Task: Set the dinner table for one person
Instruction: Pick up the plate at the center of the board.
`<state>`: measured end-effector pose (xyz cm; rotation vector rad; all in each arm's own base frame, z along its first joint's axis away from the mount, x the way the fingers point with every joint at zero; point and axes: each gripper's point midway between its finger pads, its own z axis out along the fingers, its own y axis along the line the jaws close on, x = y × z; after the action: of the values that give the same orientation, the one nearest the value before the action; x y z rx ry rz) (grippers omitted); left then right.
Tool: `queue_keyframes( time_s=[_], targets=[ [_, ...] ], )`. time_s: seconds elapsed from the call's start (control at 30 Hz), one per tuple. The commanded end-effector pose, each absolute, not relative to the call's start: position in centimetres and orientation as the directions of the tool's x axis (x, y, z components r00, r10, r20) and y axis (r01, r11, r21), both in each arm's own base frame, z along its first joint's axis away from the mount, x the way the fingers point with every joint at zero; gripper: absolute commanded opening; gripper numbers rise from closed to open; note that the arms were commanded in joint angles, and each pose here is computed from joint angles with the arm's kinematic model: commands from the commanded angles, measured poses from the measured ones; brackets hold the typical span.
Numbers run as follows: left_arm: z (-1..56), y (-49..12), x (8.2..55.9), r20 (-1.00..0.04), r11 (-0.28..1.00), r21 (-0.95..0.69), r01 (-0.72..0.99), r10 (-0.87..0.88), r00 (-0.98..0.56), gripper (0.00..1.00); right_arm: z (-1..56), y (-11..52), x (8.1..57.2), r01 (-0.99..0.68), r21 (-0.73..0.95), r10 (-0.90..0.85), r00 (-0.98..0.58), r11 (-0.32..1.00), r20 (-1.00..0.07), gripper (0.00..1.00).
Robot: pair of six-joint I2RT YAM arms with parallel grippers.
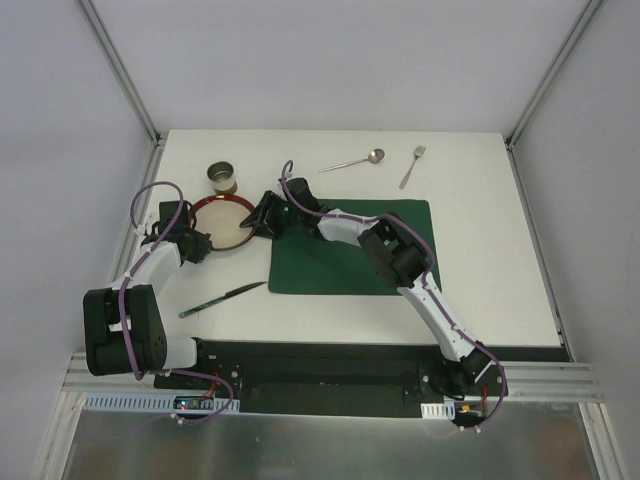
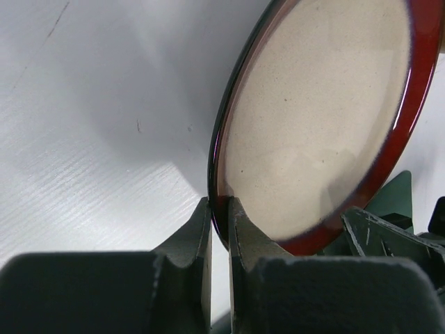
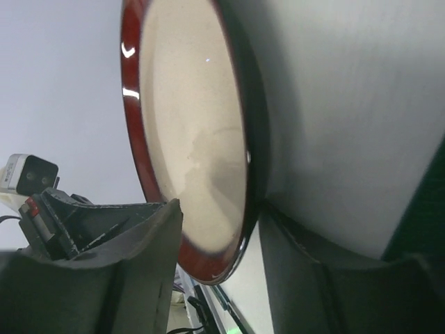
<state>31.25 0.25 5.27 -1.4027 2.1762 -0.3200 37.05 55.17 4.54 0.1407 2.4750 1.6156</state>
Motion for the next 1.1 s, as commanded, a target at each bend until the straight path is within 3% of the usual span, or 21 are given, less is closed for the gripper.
queue_keyframes(
  time_s=[0.0,0.1,0.13,0.2,0.33,0.43,1.0,1.07],
  targets=[
    [4.8,-3.5,30.3,-0.218,0.525,-0.469,-0.71,-0.848,-0.483,0.0,2.6,56.9,34.3,-0.045,0.911,0.124,-0.987,0.409,-0.105,0.46],
    [4.7,-3.5,30.3,-0.216,0.529,-0.468,-0.708,-0.845,-0.489,0.0,2.4,56.9,34.3,-0.043,0.911,0.122,-0.987,0.409,-0.101,0.37],
    [4.6,-3.5,30.2,-0.217,0.53,-0.466,-0.708,-0.845,-0.49,0.0,2.3,56.9,34.2,-0.041,0.911,0.12,-0.988,0.411,-0.099,0.29],
    [4.5,-3.5,30.2,-0.218,0.533,-0.464,-0.708,-0.843,-0.492,0.0,2.0,56.8,34.1,-0.039,0.909,0.115,-0.989,0.414,-0.095,0.26],
    [4.3,-3.5,30.1,-0.216,0.535,-0.461,-0.708,-0.841,-0.496,0.0,1.7,56.4,34.0,-0.042,0.903,0.108,-0.989,0.428,-0.097,0.08],
    [4.1,-3.6,30.1,-0.215,0.54,-0.46,-0.704,-0.838,-0.502,0.0,1.5,55.9,33.6,-0.044,0.895,0.103,-0.99,0.443,-0.1,0.01],
    [4.6,-3.4,30.2,-0.266,0.616,-0.452,-0.645,-0.783,-0.562,0.0,1.4,53.6,32.8,-0.115,0.862,0.072,-0.982,0.494,-0.173,0.01],
    [4.9,-3.2,30.5,-0.284,0.635,-0.447,-0.63,-0.769,-0.573,0.05,1.5,53.5,32.9,-0.125,0.859,0.067,-0.981,0.497,-0.182,0.01]
  ],
)
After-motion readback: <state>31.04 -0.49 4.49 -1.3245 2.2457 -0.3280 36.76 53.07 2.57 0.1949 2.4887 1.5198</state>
